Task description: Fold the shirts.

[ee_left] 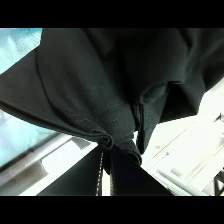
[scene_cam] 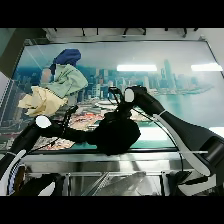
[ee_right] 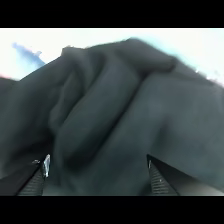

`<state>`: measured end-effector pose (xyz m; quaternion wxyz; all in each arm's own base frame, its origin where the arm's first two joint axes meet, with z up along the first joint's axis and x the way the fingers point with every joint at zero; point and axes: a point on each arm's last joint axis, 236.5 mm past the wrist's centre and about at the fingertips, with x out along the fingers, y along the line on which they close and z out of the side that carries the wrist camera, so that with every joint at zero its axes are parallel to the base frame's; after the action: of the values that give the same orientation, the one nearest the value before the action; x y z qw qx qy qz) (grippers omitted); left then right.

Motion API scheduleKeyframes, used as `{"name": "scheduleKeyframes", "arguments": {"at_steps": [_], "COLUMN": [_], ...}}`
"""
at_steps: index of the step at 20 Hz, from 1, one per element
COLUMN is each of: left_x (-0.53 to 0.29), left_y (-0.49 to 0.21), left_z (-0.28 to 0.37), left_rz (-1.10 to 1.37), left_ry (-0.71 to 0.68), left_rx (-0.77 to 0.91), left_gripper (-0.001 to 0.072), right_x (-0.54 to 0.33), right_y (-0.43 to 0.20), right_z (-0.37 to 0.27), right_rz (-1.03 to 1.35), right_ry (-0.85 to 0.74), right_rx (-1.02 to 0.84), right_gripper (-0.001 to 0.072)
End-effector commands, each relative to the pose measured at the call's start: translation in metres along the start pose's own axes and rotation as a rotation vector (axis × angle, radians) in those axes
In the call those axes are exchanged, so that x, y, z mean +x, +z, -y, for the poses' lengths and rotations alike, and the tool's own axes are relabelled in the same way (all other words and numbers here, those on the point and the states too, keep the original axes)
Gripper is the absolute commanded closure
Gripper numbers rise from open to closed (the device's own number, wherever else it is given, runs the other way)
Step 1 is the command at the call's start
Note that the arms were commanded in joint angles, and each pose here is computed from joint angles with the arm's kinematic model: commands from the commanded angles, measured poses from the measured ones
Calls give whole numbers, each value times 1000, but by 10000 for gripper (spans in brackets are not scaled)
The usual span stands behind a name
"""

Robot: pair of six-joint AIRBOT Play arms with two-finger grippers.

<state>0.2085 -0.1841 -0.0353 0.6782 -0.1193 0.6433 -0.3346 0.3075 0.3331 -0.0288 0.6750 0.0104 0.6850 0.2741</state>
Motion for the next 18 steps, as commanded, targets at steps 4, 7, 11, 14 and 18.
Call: {"name": "scheduleKeyframes", "arguments": {"at_steps": [4,7,11,14,18], "left_x": [-14,-16,-23,-49,-106], "left_y": [-3,-3,-1,0,11], "left_z": [9,9,-3,-31,-66], "left_rz": [92,96,110,150,261], "left_ry": [18,25,34,37,65], "left_rx": [47,52,6,-127,-258], "left_gripper": [689,689,689,689,689], "right_x": [44,34,-72,-172,-261], "right_y": [9,11,14,-11,-45], "right_z": [1,-1,-2,11,61], "right_rz": [3,6,125,252,391], "right_ry": [-94,-91,-105,-125,-218], "right_rx": [-7,-37,-56,-38,74], "right_gripper": [167,688,688,688,687]}}
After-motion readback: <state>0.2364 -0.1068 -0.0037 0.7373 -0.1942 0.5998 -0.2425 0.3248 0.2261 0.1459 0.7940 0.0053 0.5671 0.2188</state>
